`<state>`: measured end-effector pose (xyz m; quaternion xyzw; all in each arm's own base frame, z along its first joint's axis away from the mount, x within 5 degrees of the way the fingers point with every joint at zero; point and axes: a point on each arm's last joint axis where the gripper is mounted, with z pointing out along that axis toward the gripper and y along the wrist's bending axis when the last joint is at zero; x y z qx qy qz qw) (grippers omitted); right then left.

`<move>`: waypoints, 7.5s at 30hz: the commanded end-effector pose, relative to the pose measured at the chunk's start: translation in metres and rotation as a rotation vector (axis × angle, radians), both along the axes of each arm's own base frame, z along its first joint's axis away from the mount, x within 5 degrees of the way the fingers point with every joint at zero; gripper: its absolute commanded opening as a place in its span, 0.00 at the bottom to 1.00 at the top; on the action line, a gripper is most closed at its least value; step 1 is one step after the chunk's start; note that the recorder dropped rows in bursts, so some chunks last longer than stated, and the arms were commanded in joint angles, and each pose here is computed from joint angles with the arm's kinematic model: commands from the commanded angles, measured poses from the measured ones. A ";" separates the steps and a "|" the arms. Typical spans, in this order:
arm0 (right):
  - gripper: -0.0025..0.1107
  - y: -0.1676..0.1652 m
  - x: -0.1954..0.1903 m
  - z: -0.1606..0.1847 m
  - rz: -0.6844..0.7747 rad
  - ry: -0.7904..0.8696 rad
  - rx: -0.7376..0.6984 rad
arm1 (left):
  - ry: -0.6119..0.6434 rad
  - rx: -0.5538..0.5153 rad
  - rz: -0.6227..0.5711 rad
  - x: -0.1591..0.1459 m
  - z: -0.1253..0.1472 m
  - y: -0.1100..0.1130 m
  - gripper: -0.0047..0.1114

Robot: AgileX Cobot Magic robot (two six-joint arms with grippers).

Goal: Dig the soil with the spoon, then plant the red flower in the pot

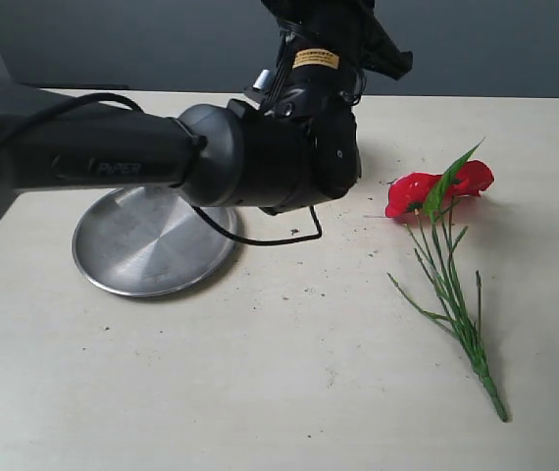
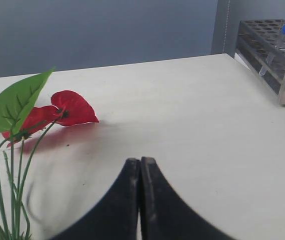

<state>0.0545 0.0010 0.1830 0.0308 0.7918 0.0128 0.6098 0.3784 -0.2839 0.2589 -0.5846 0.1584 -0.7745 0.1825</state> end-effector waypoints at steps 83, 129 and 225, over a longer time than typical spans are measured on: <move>0.02 0.000 0.000 0.000 -0.005 -0.006 0.000 | 0.353 -0.353 0.005 0.047 -0.034 0.025 0.04; 0.02 0.000 0.000 0.000 -0.005 -0.006 0.000 | 0.364 -0.567 0.104 0.086 -0.065 0.009 0.04; 0.02 0.000 0.000 0.000 -0.005 -0.006 0.000 | 0.491 -0.663 0.149 0.095 -0.110 0.006 0.04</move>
